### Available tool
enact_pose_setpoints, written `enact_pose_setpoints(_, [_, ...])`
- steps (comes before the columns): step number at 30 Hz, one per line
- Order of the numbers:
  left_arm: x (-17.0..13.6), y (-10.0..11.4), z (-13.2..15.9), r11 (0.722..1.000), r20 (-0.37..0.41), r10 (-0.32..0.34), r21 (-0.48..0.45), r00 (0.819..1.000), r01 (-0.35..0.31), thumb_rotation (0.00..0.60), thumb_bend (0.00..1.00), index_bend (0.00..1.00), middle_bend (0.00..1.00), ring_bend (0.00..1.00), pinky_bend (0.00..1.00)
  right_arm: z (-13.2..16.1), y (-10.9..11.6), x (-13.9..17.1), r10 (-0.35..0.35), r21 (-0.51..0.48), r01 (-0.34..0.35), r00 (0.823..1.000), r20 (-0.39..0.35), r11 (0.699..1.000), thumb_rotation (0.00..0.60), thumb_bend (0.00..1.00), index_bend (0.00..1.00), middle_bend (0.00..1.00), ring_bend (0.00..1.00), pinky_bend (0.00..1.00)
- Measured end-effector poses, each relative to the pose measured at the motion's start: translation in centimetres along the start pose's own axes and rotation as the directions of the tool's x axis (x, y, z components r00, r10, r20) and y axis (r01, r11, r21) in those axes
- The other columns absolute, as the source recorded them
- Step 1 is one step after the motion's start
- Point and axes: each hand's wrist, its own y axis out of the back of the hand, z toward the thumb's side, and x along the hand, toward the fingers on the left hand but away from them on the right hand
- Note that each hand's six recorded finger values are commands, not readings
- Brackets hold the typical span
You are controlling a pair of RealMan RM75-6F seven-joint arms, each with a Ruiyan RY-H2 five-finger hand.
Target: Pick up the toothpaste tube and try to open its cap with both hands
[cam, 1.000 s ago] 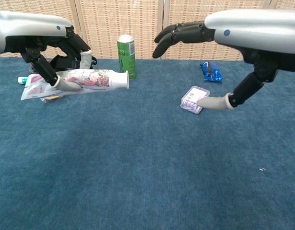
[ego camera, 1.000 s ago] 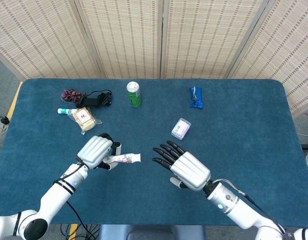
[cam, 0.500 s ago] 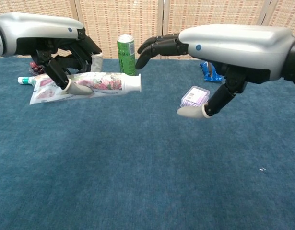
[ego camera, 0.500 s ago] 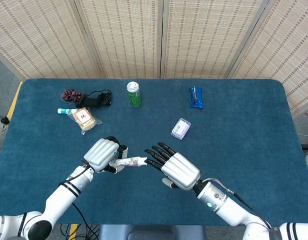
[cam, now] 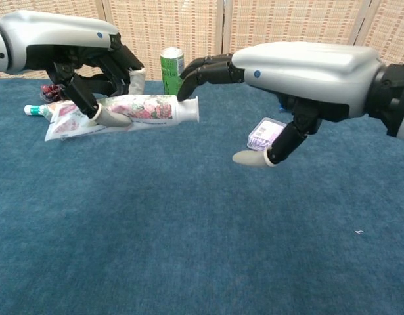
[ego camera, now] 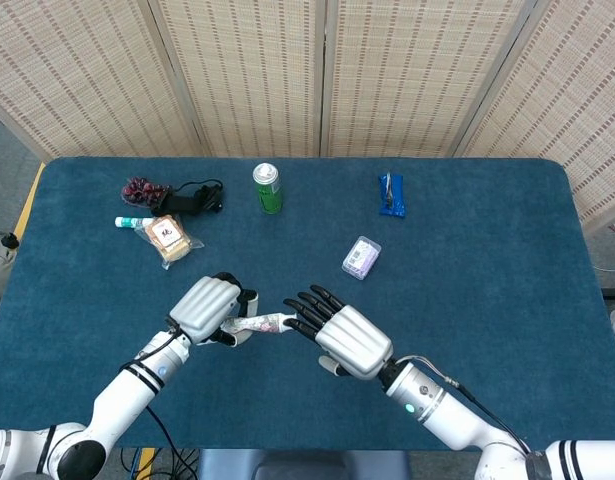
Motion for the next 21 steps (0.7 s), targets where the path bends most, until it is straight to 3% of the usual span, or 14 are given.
enact_pose_setpoints(21, [-0.22, 0.81, -0.27, 1.0, -0.003, 0.012, -0.018, 1.0, -0.012, 0.6, 0.37, 0.56, 0.62, 0.39, 0.22, -0.72, -0.85, 0.09, 0.037, 0.002, -0.037, 0.999, 0.031, 0.999, 0.6, 0.21, 0.2, 0.06, 0.0, 0.0])
